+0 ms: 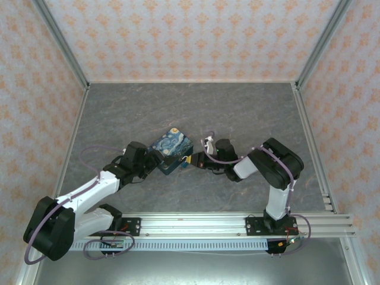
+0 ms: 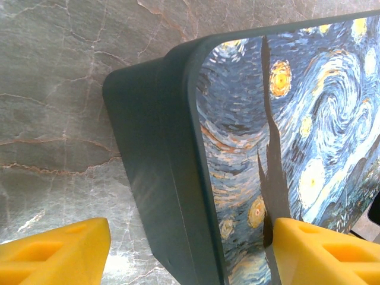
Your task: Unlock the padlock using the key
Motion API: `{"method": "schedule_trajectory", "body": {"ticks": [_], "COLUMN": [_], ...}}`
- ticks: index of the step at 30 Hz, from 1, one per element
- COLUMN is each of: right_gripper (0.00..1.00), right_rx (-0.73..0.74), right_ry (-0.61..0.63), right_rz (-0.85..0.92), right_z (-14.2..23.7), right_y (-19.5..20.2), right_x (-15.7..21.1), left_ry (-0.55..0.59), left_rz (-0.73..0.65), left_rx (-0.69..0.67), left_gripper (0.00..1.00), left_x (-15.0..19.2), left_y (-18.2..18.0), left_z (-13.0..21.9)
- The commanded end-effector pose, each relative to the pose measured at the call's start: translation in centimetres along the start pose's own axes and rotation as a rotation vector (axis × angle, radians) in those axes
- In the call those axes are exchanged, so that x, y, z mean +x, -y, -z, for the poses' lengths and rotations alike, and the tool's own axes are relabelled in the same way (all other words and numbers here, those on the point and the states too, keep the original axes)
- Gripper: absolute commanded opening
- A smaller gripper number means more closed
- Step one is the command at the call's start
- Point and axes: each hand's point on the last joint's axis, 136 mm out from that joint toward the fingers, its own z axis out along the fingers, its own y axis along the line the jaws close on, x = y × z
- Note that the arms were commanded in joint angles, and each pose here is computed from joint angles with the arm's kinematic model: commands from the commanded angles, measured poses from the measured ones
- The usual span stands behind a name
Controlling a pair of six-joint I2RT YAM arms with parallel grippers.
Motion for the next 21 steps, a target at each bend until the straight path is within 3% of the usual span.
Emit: {"method": "schedule_trajectory", "body": {"ticks": [1,12,21], "right_gripper": [0.04,0.03,0.03], "right_rx": [-0.039,0.060,0.112], "right_ry": [0.068,0.079,0.073], "right_rz": [0.049,0.107,0.157], "right_z": [0.8,3.5,5.8], "right_y": [-1.7,-1.7,-4.2], "right_x": [-1.6,-1.7,-2.2], "left_ry": [0.004,0.047,0.151], "left_rz": [-0.014,-0.050,-0.177], "left_rx": [-0.088,-0.052,0.006], "left_gripper": [0.72,0.81,0.88], "left_x": [0.3,-0.7,-2.8], "left_y": [-2.0,-0.6,2.0], "left_z": [0.3,1.4,5.1]}}
